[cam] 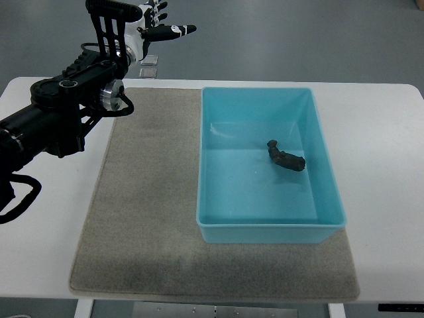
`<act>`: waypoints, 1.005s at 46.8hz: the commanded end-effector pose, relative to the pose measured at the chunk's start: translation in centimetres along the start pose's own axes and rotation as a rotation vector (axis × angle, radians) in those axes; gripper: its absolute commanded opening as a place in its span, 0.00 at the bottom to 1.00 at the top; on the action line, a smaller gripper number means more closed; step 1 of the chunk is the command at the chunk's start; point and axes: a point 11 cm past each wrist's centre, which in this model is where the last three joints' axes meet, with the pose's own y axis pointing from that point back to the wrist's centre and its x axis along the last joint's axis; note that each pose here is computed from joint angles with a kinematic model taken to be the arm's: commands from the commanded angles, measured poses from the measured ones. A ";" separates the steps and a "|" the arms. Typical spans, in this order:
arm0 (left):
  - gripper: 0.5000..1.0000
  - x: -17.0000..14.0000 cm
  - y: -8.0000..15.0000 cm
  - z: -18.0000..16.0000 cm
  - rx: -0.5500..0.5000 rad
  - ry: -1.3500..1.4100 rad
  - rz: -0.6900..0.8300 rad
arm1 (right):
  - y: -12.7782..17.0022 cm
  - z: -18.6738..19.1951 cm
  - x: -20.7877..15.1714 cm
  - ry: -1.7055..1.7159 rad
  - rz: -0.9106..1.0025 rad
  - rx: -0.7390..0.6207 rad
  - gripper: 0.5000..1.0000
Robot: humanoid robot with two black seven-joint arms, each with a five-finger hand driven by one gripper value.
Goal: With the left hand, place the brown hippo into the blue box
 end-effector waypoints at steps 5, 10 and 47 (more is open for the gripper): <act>0.99 0.1 0.2 -1.1 0.032 0.241 -0.018 | 0.0 0.0 0.0 0.000 -0.001 0.001 0.87; 0.99 0.0 0.4 -1.6 0.039 0.300 -0.037 | 0.0 0.0 0.0 0.000 0.000 0.001 0.87; 0.99 4.6 1.5 -1.6 -0.144 0.525 -0.142 | 0.0 0.0 0.0 0.000 0.000 0.000 0.88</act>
